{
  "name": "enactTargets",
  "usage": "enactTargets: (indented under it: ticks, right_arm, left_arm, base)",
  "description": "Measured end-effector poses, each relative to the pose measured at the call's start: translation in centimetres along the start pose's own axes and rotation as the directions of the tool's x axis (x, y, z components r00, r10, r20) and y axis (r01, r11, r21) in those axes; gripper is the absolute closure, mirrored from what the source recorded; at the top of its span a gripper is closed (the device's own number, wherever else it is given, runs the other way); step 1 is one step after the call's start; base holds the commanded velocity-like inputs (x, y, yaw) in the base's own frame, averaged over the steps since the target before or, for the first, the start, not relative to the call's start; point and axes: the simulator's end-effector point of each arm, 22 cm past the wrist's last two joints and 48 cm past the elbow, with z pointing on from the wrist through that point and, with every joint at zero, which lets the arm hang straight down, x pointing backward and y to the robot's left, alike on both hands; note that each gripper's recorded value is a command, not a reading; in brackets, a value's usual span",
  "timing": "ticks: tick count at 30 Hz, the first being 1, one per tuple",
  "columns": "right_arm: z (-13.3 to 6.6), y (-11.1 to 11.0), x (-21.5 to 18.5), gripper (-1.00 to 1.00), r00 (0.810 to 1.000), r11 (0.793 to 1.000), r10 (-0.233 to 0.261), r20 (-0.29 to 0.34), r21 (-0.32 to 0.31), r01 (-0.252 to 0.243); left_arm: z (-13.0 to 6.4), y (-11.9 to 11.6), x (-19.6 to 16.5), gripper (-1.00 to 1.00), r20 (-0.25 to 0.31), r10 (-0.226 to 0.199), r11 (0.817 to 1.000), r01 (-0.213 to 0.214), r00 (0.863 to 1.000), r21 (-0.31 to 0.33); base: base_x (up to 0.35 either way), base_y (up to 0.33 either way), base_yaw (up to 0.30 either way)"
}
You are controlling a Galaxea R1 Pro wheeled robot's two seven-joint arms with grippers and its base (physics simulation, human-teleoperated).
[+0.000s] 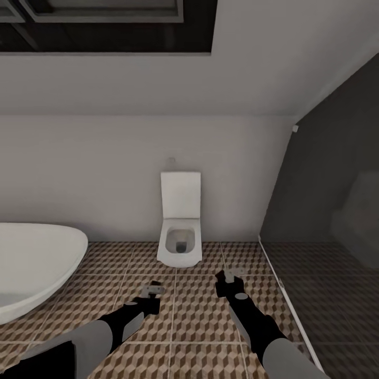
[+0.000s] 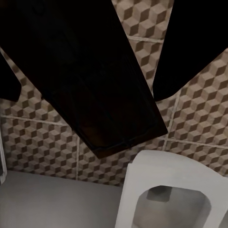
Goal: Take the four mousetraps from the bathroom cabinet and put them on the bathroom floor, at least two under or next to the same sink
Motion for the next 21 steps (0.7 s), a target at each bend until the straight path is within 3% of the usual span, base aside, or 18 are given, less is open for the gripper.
enactTargets:
  ticks: [6,21]
  right_arm:
    - [0.5,0.0,0.7,1.00,1.000,1.000,0.001,-0.010,0.000,-0.001]
    - [2.3,0.1,2.6,1.00,0.999,1.000,0.001,-0.032,-0.002,-0.001]
  left_arm:
    - [0.3,-1.4,-0.7,1.00,0.023,0.012,0.999,-0.013,1.000,0.042]
    - [2.3,-1.3,0.6,1.00,0.005,0.012,0.999,-0.012,1.000,0.038]
  base:
    - [0.000,0.000,0.000]
    - [0.000,0.000,0.000]
